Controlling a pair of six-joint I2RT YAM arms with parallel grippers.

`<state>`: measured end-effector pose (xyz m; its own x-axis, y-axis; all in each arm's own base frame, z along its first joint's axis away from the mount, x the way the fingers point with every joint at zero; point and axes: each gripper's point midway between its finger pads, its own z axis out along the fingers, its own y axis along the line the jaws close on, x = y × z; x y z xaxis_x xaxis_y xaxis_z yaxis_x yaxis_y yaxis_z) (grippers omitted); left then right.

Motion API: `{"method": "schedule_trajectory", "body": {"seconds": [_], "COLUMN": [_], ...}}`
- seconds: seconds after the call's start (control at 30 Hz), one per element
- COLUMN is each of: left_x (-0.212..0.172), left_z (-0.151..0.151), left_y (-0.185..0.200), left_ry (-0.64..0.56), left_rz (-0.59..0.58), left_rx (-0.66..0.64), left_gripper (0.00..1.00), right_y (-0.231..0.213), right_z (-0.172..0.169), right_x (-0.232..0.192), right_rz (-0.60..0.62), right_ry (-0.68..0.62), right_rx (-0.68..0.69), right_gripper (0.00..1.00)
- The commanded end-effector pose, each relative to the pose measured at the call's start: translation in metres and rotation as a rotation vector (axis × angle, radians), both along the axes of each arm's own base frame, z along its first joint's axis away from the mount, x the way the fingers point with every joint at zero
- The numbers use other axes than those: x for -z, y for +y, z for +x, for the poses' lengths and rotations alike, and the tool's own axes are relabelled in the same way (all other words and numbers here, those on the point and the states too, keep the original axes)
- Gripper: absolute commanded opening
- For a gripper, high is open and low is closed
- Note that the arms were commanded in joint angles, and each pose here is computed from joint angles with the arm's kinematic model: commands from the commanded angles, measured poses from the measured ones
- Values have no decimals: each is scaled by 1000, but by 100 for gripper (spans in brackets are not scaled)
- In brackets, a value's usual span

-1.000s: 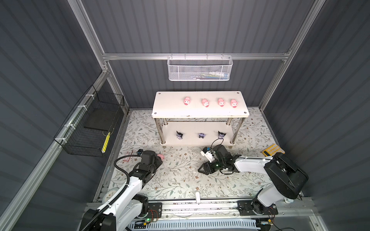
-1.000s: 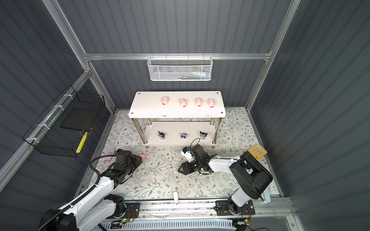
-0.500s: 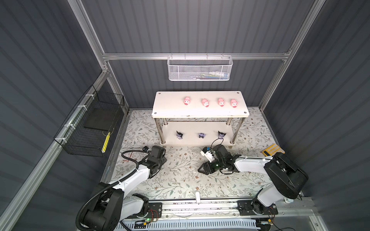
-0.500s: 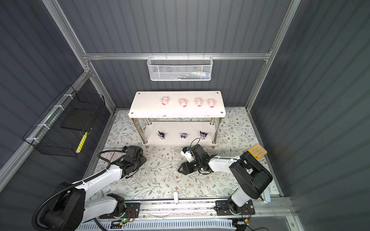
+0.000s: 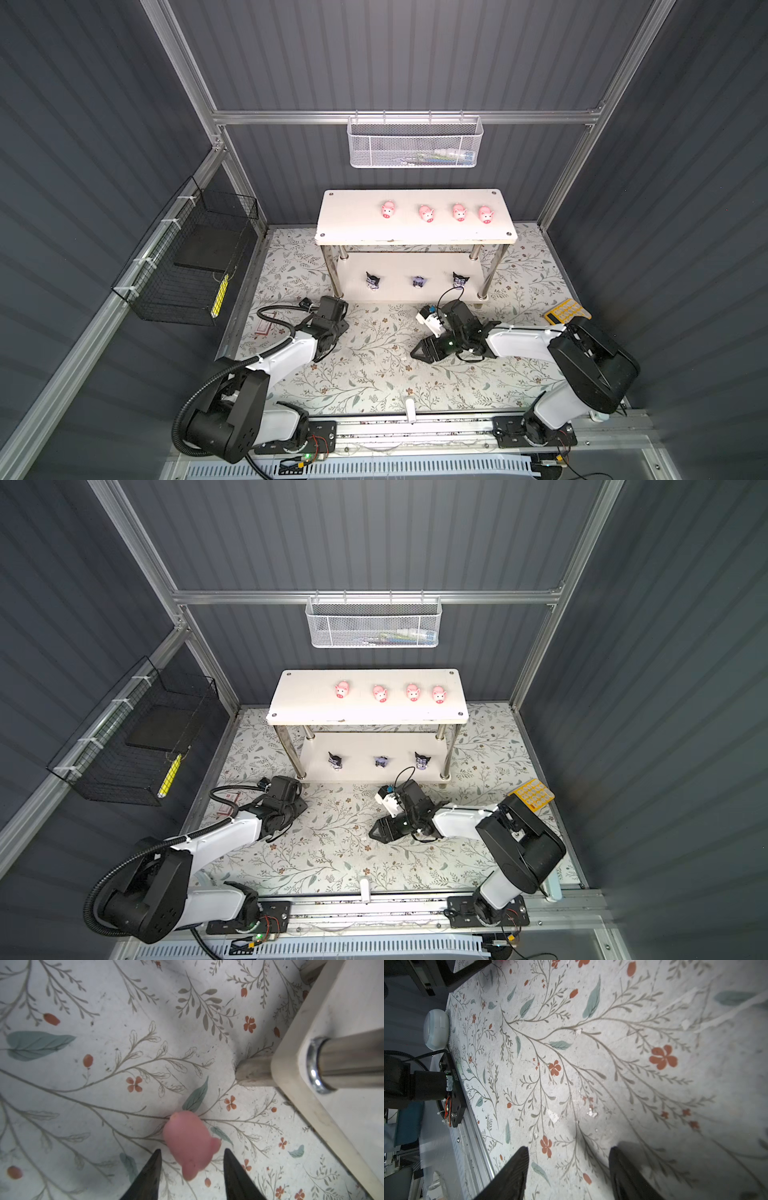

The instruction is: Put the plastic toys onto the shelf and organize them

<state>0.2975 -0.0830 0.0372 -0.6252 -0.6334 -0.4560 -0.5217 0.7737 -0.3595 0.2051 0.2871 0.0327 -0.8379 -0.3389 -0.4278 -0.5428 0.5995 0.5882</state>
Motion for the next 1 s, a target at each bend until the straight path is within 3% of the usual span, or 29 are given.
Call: {"method": "schedule_trajectory", "body": {"seconds": [0.0, 0.57, 0.97], "left_x": [-6, 9, 8], "left_z": [12, 0, -8], "left_y": [-2, 6, 2], "left_ry": [-22, 40, 81], "left_rz": [18, 92, 140], "left_rx": [1, 40, 176], "left_gripper": [48, 34, 33], "right_y": [2, 1, 2], "right_z": [2, 2, 3], "right_x": [-1, 2, 2], "right_rz": [6, 6, 6], "right_ry": [-11, 1, 4], "right_rx": [-18, -18, -20], "right_gripper": [64, 64, 64]}}
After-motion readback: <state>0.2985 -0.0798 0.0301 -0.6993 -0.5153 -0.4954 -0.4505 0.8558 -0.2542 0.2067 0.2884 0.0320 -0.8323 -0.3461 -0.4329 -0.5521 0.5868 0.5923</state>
